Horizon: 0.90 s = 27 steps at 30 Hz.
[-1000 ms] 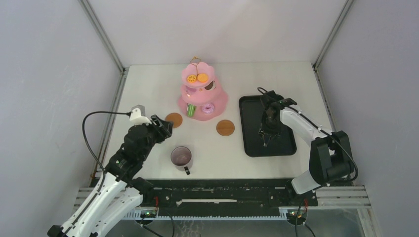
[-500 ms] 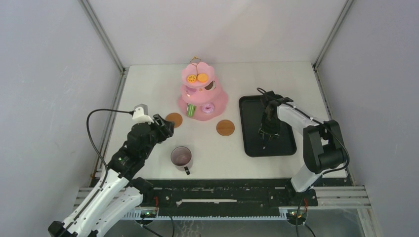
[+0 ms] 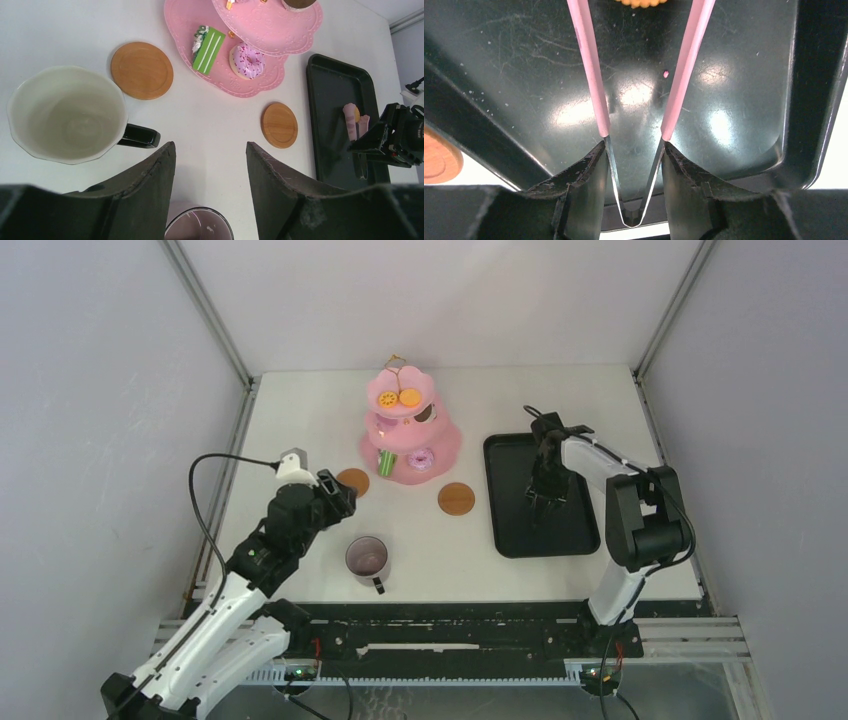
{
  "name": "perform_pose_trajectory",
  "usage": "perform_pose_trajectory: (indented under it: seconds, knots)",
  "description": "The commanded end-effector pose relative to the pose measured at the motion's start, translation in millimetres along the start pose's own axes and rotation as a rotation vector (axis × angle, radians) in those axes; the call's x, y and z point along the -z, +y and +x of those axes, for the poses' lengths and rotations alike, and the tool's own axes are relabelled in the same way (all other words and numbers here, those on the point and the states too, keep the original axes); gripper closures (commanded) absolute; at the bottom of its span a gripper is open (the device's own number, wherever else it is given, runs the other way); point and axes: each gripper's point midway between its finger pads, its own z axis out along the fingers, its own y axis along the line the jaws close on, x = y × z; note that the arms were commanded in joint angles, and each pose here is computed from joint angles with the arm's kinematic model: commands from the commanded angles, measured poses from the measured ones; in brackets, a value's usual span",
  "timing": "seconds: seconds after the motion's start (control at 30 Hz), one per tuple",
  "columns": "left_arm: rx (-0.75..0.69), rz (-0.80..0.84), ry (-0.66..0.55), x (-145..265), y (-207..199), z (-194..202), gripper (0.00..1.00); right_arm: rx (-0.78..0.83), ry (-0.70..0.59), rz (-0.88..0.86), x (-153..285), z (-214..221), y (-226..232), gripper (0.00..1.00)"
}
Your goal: Serve the afternoon tea
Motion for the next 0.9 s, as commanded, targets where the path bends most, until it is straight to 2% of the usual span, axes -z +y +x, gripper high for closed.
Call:
perform_pose_trajectory:
  seconds: [0.0, 0.2, 0.53, 0.87]
  knots:
    - [0.010, 0.025, -0.070, 0, -11, -24, 0.41, 0.003, -0.050, -0.018, 2, -24, 3, 0.50]
    - [0.006, 0.018, -0.062, -3, -11, -22, 0.41, 0.001, -0.038, -0.016, -6, -25, 3, 0.53]
    - [0.007, 0.017, -0.064, -3, -10, -23, 0.41, 0.008, -0.072, -0.046, 5, -30, 7, 0.74]
    - [0.015, 0.024, -0.068, -3, -13, -26, 0.40, 0.088, -0.254, -0.154, 80, -63, 56, 0.81]
